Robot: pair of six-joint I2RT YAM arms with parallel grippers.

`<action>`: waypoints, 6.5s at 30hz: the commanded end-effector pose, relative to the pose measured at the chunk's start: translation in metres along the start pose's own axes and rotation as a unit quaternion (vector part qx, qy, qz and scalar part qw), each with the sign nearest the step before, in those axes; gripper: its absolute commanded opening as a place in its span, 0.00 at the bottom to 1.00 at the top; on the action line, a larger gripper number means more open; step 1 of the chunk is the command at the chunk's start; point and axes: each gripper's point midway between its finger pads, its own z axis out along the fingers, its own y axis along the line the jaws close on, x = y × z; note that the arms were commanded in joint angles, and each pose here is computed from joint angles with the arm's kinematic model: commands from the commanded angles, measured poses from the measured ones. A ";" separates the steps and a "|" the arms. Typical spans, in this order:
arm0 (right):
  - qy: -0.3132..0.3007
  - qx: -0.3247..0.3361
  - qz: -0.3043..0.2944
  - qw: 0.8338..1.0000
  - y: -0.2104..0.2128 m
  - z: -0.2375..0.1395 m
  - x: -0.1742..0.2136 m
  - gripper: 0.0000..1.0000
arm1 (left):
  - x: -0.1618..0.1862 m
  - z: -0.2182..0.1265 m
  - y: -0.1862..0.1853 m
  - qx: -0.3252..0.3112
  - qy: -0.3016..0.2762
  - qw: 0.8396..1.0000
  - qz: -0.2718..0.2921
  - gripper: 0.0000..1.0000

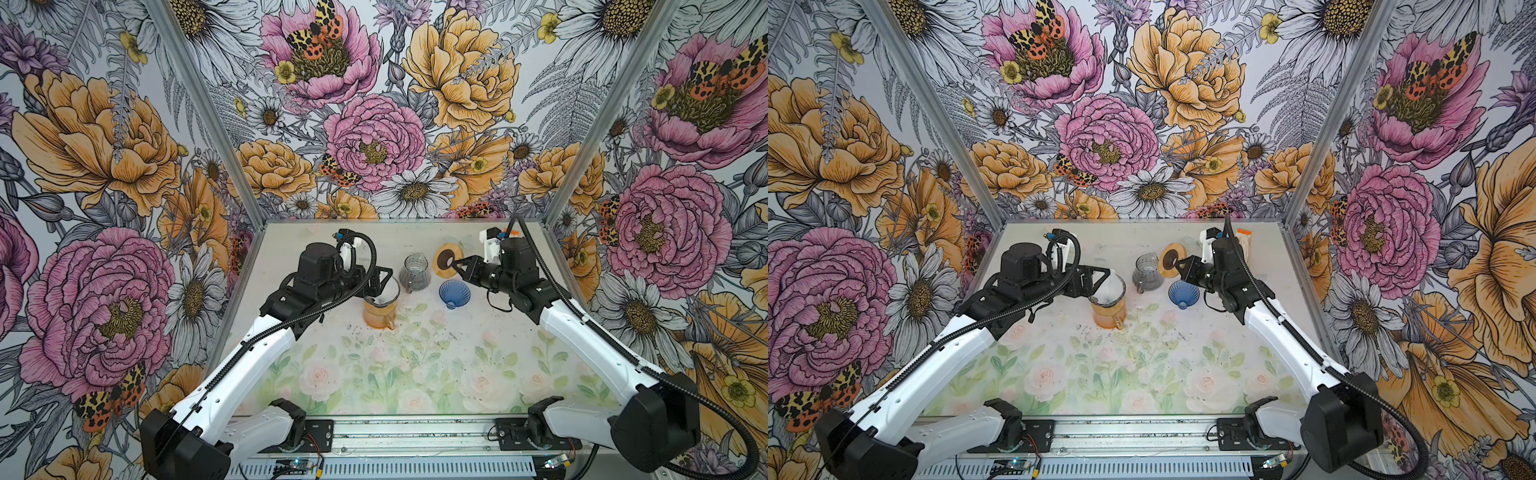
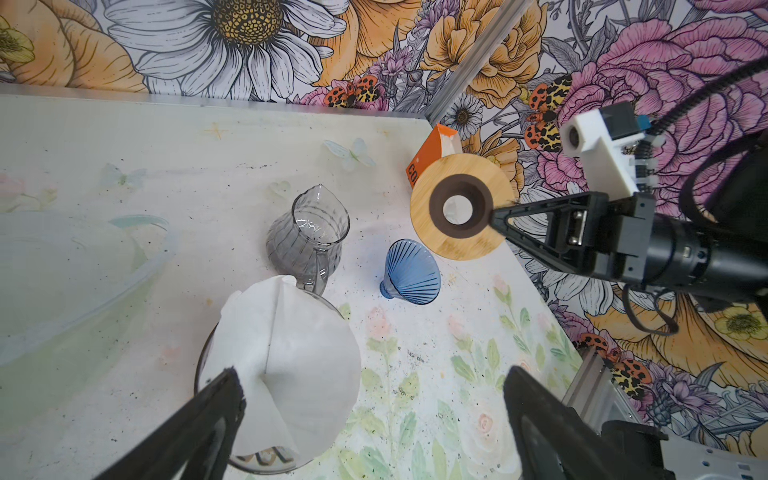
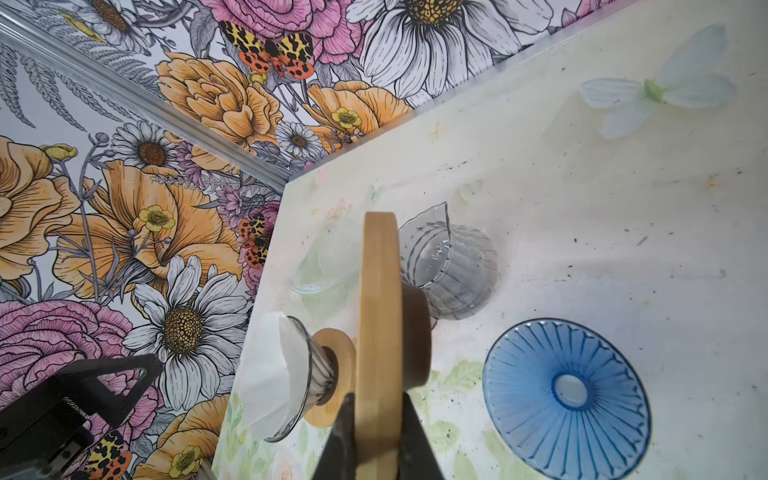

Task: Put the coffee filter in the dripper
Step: 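Carry the bamboo holder with the right gripper over the grey pitcher, then lower the bamboo holder onto the grey pitcher and open the right gripper, then move the right gripper to the blue cone dripper and grasp its rim, then lift the blue dripper with the right gripper over the bamboo holder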

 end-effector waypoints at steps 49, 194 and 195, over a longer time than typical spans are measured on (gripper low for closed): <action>0.145 -0.169 0.122 0.967 -0.042 0.152 -0.006 0.03 | 0.006 0.019 0.025 -0.007 0.029 0.999 -0.026 0.99; 0.131 0.092 -0.064 0.985 -0.019 0.014 -0.017 0.00 | 0.005 0.030 -0.004 -0.037 0.060 0.997 0.037 0.99; 0.129 0.090 -0.069 0.985 -0.015 0.017 -0.021 0.00 | 0.005 0.031 -0.004 -0.038 0.060 0.997 0.037 0.99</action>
